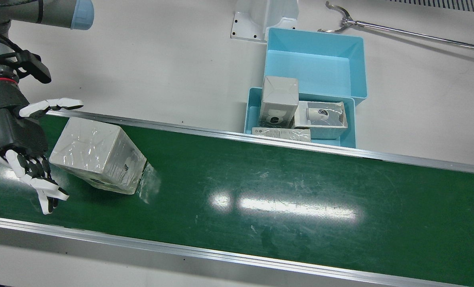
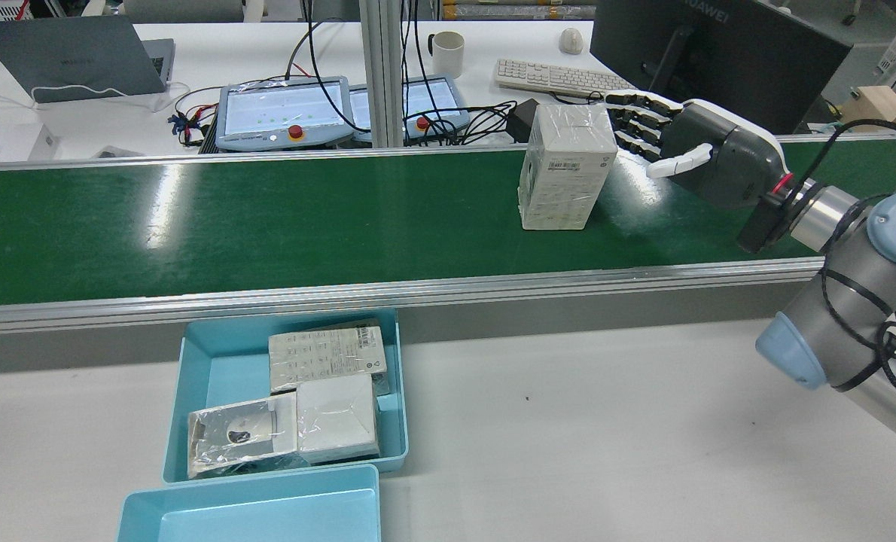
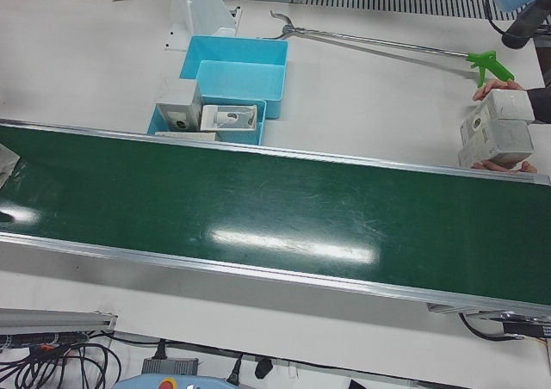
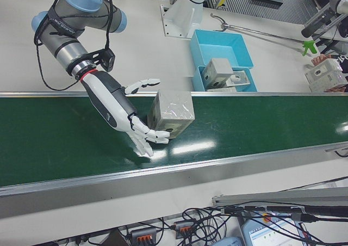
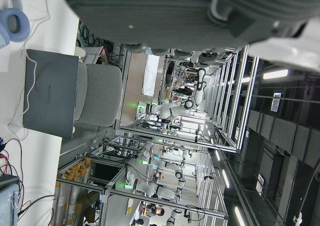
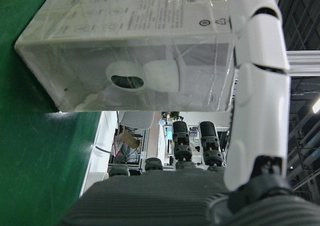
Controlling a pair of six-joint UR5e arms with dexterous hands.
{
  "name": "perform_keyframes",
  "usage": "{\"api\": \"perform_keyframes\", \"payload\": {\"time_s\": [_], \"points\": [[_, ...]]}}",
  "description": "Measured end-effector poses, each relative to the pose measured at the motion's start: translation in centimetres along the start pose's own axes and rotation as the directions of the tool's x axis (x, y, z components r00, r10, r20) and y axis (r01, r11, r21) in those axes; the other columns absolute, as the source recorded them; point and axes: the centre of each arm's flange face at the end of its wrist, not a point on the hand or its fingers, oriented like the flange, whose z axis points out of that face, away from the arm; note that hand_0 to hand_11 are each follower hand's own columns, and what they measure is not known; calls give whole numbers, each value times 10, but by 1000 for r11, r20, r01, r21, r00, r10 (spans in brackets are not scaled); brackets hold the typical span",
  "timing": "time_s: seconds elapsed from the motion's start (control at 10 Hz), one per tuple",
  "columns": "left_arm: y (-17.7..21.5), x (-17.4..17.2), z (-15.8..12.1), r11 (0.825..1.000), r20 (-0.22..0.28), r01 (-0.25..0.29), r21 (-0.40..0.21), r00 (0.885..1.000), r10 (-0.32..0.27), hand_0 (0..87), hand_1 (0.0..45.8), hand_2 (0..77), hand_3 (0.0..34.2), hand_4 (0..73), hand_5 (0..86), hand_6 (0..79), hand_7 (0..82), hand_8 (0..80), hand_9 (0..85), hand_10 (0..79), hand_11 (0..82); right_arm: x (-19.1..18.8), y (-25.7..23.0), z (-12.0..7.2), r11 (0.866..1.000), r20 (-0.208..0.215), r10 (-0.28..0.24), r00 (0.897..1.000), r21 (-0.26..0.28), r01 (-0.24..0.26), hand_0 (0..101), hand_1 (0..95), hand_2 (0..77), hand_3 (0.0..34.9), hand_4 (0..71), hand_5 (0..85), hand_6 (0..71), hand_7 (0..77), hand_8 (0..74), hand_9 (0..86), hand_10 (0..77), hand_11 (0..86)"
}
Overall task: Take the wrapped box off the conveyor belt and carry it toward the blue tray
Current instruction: 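Move the right hand toward the wrapped box and close fingers around it, then lift the wrapped box off the belt and swing it toward the blue tray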
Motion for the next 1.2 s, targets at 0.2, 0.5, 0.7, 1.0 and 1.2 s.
{"api": "perform_keyframes", "payload": {"time_s": [0.2, 0.5, 0.7, 1.0, 1.2], "points": [[0, 0, 0, 1000, 0, 0, 0, 1000, 0, 0, 0, 11, 0, 0, 11, 0, 5, 5, 0, 5, 0, 3, 4, 17, 1000, -4, -7, 1000, -7, 7, 476, 169, 175, 138, 49, 240, 11, 180, 0, 27, 0, 16], [0, 0, 0, 1000, 0, 0, 0, 1000, 0, 0, 0, 11, 0, 0, 11, 0, 5, 5, 0, 5, 0, 21, 18, 39, 999, -13, -29, 999, -31, 29, 476, 164, 185, 149, 49, 245, 11, 180, 0, 27, 0, 16], [0, 0, 0, 1000, 0, 0, 0, 1000, 0, 0, 0, 11, 0, 0, 11, 0, 5, 5, 0, 5, 0, 26, 22, 40, 999, 14, -32, 999, -8, 32, 527, 191, 311, 147, 147, 322, 120, 300, 87, 153, 0, 16], [0, 0, 0, 1000, 0, 0, 0, 1000, 0, 0, 0, 5, 0, 0, 11, 0, 5, 5, 0, 5, 0, 13, 42, 24, 998, 42, -47, 998, 39, 46, 557, 125, 349, 86, 240, 404, 196, 376, 251, 300, 240, 191], [0, 0, 0, 1000, 0, 0, 0, 1000, 0, 0, 0, 11, 0, 0, 11, 0, 5, 5, 0, 0, 0, -4, 84, 2, 997, 77, -67, 995, 49, 64, 522, 27, 382, 28, 300, 485, 273, 469, 376, 420, 387, 311]]}}
